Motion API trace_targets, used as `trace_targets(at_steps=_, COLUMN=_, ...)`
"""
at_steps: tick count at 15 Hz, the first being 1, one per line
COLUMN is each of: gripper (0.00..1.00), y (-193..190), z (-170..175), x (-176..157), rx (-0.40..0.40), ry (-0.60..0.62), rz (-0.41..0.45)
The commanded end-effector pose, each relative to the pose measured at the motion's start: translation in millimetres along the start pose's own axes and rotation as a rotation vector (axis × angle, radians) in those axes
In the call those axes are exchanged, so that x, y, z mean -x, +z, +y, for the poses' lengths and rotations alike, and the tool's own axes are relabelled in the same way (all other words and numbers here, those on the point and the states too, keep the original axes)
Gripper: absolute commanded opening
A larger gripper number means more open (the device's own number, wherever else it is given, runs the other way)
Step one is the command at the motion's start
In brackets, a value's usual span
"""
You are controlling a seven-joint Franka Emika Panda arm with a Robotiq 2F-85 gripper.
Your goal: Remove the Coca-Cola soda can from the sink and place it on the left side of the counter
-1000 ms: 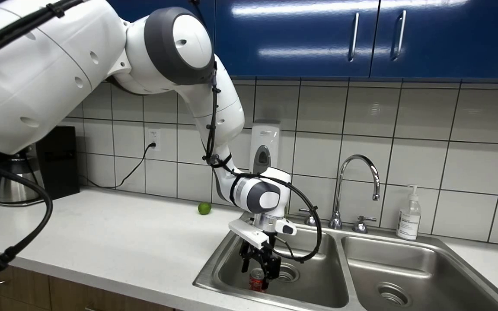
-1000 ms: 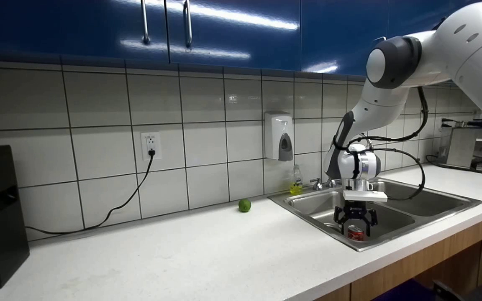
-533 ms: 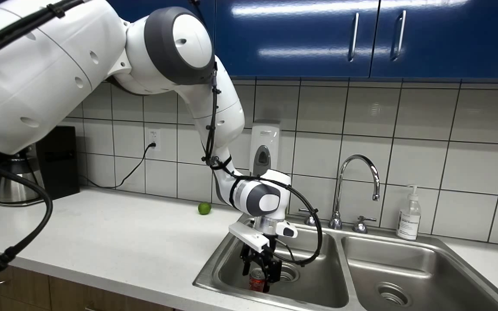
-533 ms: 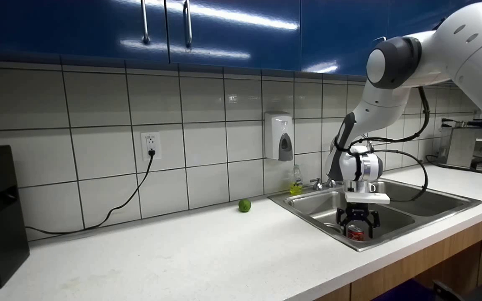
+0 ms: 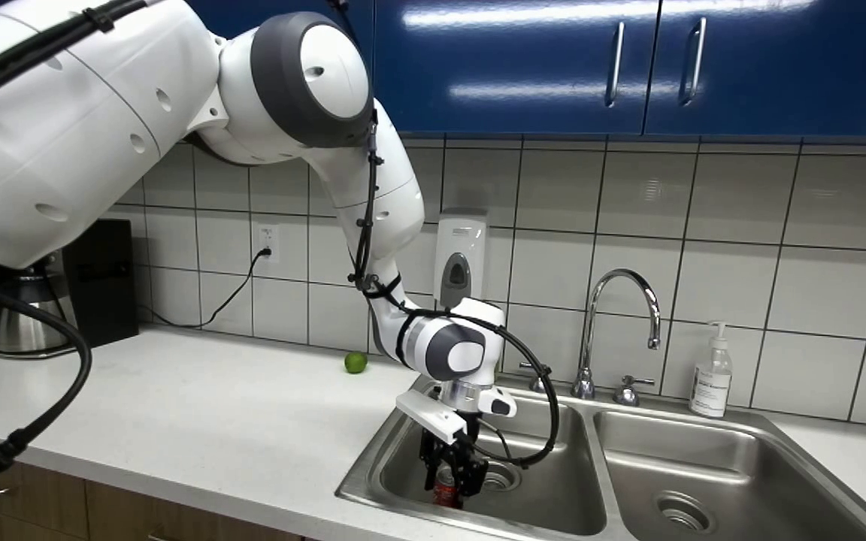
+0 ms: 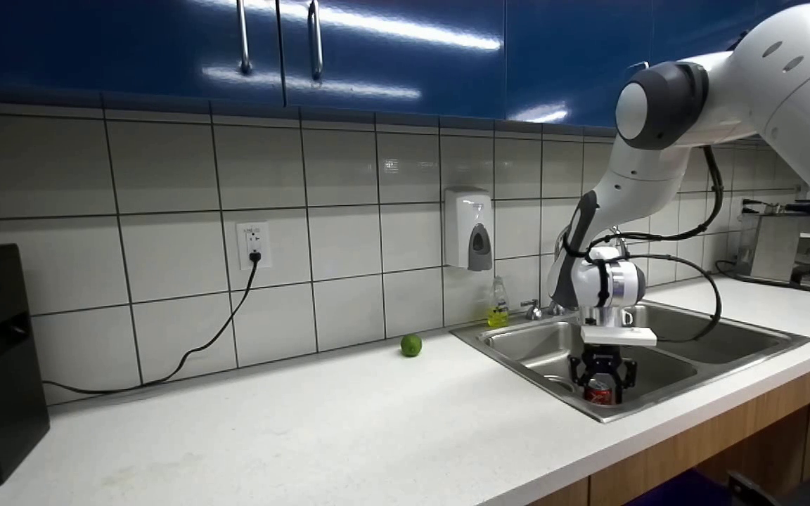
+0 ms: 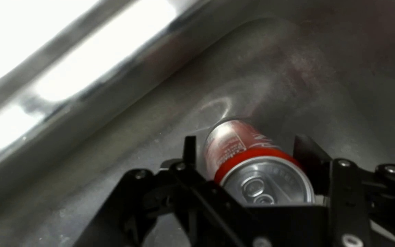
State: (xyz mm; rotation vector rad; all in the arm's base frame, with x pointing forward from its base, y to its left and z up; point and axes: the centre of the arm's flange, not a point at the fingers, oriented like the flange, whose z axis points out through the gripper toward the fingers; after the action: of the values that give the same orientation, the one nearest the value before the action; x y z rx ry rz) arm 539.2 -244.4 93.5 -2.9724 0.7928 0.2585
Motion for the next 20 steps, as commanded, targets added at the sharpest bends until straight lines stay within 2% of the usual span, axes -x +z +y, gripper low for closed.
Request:
trace_targets(at_steps=1, gripper=0.42, y=-3, z=0, x=-1, rx=-0.003, ry=0.014, rz=0.037)
trace_targets(at_steps=2, gripper=0.37, y=-2, z=0, x=-3, rx=-0.001, ry=0.014, rz=0.04)
trace_targets(at_steps=7, gripper=0.37, y=-4, z=-4, x=-4, rx=0.001, ry=0.014, rz=0.035)
trace_targets(at_steps=13, gripper=0.37, y=-48, z=-7, x=15, rx=0.027, ry=0.029, rz=0.076)
trace_targets(at_steps=20, gripper=0.37, y=-106, z=-15, x=43, rx=0.11, ry=0.007, rz=0.135)
